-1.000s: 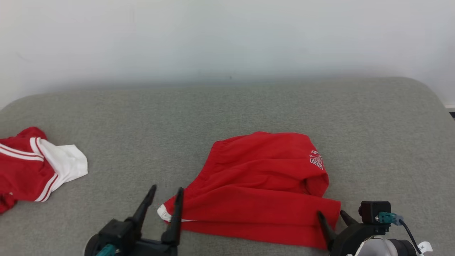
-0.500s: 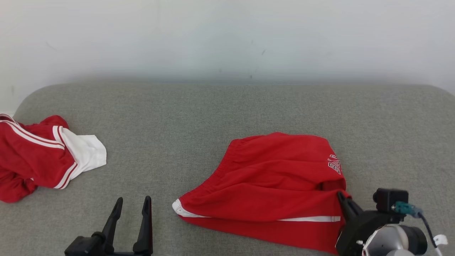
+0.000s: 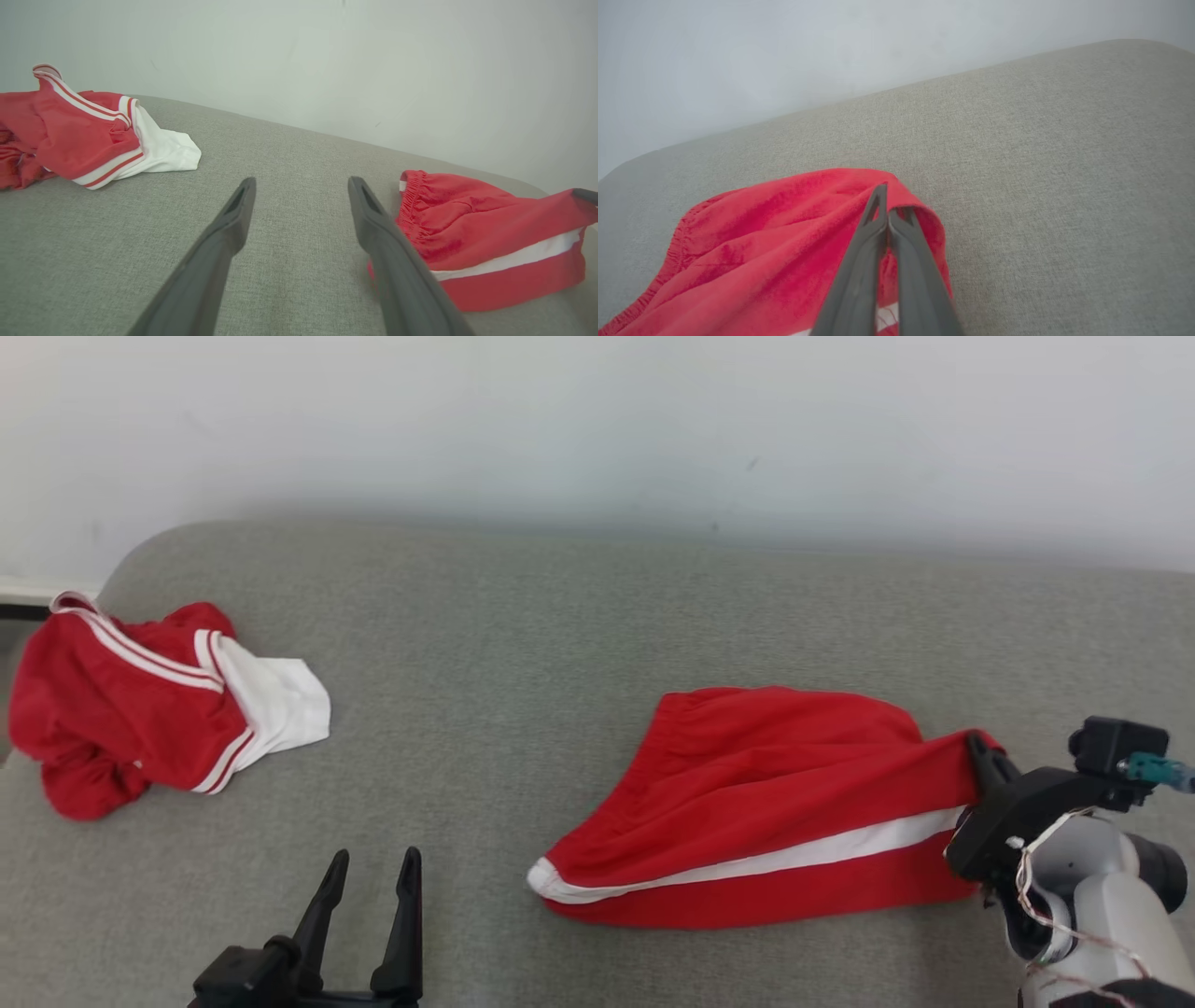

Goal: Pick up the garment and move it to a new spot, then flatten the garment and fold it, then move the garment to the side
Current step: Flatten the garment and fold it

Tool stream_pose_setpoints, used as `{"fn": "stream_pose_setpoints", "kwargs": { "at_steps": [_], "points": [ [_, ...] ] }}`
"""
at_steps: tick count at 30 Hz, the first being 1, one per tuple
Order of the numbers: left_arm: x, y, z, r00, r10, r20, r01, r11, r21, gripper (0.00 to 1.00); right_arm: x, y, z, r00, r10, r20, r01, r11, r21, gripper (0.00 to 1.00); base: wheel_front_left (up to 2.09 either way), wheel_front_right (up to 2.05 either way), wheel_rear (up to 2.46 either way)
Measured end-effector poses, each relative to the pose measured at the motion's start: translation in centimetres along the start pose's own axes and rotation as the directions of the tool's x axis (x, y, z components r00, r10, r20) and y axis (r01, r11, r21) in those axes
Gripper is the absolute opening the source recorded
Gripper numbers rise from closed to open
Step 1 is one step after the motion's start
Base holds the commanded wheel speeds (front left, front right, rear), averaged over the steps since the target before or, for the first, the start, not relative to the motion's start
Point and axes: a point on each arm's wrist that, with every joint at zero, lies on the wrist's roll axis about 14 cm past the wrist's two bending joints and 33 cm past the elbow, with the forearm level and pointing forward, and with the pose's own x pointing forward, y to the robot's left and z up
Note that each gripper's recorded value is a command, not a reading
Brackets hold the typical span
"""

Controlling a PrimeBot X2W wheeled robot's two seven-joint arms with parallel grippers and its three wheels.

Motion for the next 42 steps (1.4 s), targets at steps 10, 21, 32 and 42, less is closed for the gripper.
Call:
{"fn": "stream_pose_setpoints", "kwargs": {
  "at_steps": [10, 21, 32, 42],
  "points": [
    [-0.6, 1.4, -0.7, 0.999, 0.038, -0.033, -0.038, 0.999, 0.002, 1.00, 4.2, 1.1, -0.6, 0.999, 0.020, -0.040, -0.021, 1.000, -0.022, 0.44, 0.00, 0.00, 0.00],
    [-1.0, 0.4, -1.2, 0.999, 0.009, -0.052, -0.009, 1.000, -0.003, 1.00, 1.9, -1.7, -3.8, 0.984, -0.040, -0.171, 0.040, 0.999, 0.002, 1.00, 0.00, 0.00, 0.00],
    [-0.5, -2.4, -2.6, 0.978, -0.137, -0.160, 0.147, 0.988, 0.052, 1.00, -3.2, -5.0, -2.7, 0.987, -0.103, -0.124, 0.105, 0.994, 0.010, 1.00, 0.00, 0.00, 0.00],
    [1.1, -4.7, -5.9, 0.877, -0.286, -0.387, 0.373, 0.912, 0.170, 1.00, -4.9, -4.6, -2.9, 0.987, -0.097, -0.131, 0.101, 0.995, 0.019, 1.00, 0.00, 0.00, 0.00]
  ]
}}
